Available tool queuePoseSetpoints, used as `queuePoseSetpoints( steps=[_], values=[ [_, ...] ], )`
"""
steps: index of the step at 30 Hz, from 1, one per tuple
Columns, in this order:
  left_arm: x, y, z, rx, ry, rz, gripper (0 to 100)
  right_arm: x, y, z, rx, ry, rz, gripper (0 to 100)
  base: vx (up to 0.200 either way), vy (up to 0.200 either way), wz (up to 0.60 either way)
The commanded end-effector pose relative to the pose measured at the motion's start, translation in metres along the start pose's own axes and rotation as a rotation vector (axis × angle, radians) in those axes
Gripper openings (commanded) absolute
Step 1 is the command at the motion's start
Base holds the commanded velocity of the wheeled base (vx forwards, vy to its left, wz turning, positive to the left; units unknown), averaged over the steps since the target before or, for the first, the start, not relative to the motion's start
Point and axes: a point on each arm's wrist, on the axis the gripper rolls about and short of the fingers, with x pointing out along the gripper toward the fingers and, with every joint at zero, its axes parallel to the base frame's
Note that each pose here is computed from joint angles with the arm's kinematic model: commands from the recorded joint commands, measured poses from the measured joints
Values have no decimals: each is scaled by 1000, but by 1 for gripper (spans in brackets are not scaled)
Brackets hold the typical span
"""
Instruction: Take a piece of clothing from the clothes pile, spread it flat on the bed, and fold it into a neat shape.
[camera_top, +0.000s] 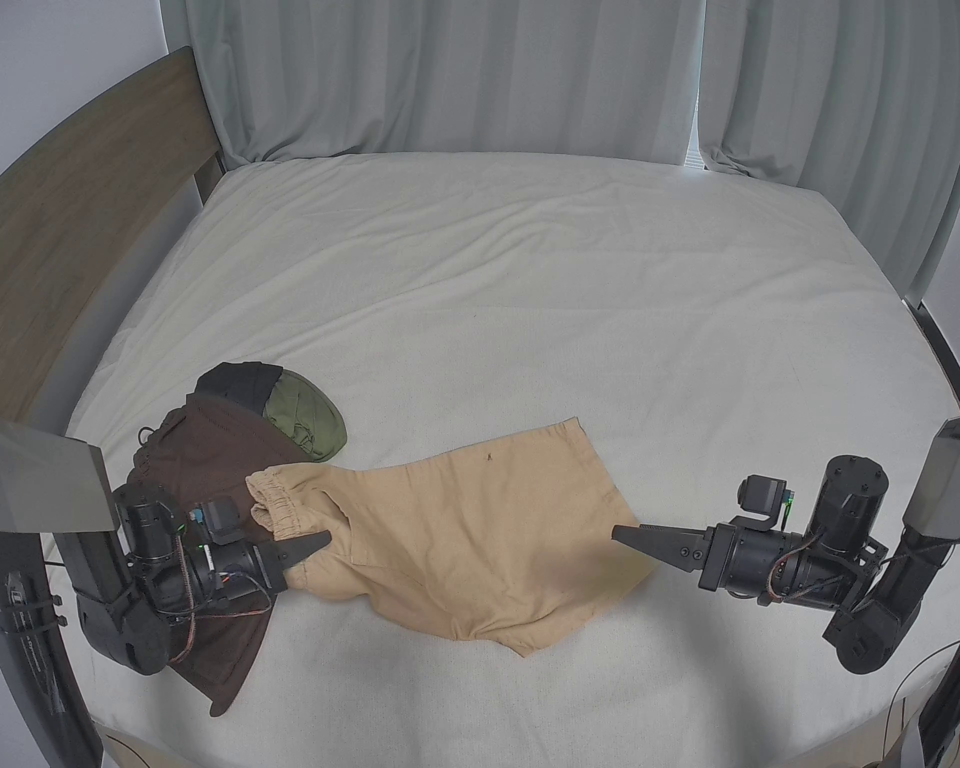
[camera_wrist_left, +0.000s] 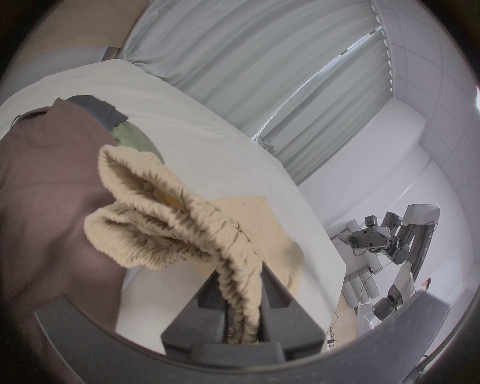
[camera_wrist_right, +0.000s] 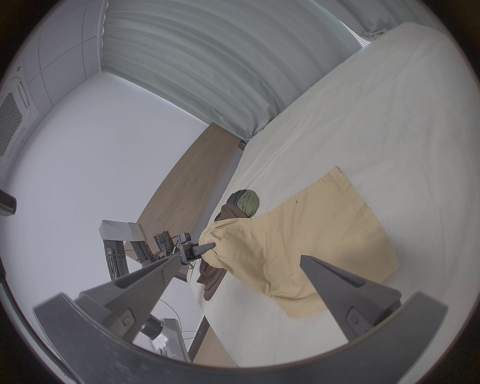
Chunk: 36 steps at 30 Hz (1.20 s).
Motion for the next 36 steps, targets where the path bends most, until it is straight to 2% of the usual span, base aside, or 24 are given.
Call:
queuePoseSetpoints(
  steps=[1,6,19,31,36],
  values=[
    [21,-15,4,51,-11,-52,0,0,0,0,-1,-2,1,100,0,0,0],
    [39,-28,9,65,-26,-100,0,-1,0,1,-1,-5,-1,100,0,0,0],
    [70,-55,5,17,-1,-214,0,-2,-1,3,-3,-11,-2,100,0,0,0],
    [94,-64,-6,7,19,-244,0,-4,-4,4,-17,-20,-14,100,0,0,0],
    [104,-73,-4,-7,9,-279,0,-7,-9,7,-21,-33,-35,100,0,0,0]
  ],
)
